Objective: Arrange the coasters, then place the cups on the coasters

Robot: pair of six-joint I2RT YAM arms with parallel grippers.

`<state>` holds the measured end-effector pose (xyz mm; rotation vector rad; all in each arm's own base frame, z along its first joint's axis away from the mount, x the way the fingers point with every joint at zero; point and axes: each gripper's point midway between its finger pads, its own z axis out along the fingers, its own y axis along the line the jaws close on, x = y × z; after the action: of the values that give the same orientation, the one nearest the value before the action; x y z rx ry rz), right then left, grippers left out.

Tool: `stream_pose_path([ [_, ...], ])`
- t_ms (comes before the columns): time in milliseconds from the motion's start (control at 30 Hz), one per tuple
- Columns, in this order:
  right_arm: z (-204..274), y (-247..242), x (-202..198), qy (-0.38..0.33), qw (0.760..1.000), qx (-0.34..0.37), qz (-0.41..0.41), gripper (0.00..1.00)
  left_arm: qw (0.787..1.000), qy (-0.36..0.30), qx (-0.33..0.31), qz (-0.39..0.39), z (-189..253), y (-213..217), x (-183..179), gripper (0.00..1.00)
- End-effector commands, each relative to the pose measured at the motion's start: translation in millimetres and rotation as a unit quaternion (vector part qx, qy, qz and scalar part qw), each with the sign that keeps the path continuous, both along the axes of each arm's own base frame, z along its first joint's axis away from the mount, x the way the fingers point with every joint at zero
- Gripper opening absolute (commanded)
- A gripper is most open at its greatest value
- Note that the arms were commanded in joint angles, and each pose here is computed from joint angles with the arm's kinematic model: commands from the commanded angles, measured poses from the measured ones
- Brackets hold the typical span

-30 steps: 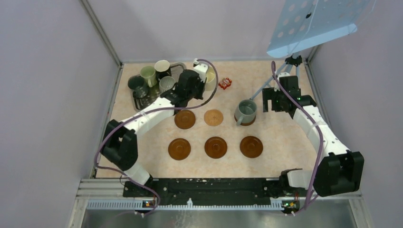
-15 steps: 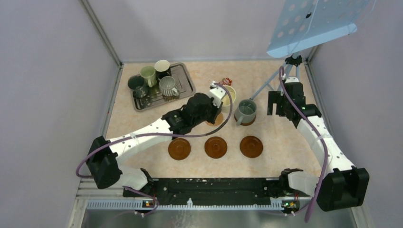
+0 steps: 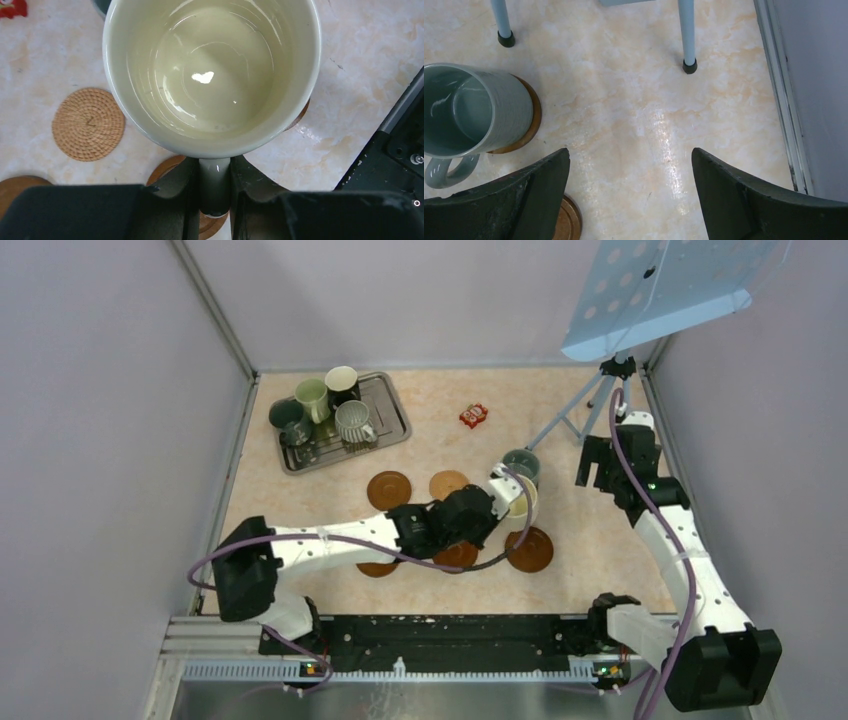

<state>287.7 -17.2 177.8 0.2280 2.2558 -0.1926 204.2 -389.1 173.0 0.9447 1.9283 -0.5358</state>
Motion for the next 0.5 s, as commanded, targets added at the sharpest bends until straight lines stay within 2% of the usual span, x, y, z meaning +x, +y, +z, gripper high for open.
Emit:
stream_pose_path([
  [0,9,-5,0,-0.027,0.999,0.012,-0.029,0.9,0.995,-0.019,-0.094,0.034,40,-44,2,0.0],
  [200,11,-6,-2,-0.032,0.999,0.012,-0.031,0.9,0.996,0.041,-0.063,0.048,-1,-66,-14,0.0],
  [467,8,-3,-5,-0.037,0.999,0.022,-0.025,0.9,0.996,0.049,-0.031,0.064,-27,-82,-21,0.0],
])
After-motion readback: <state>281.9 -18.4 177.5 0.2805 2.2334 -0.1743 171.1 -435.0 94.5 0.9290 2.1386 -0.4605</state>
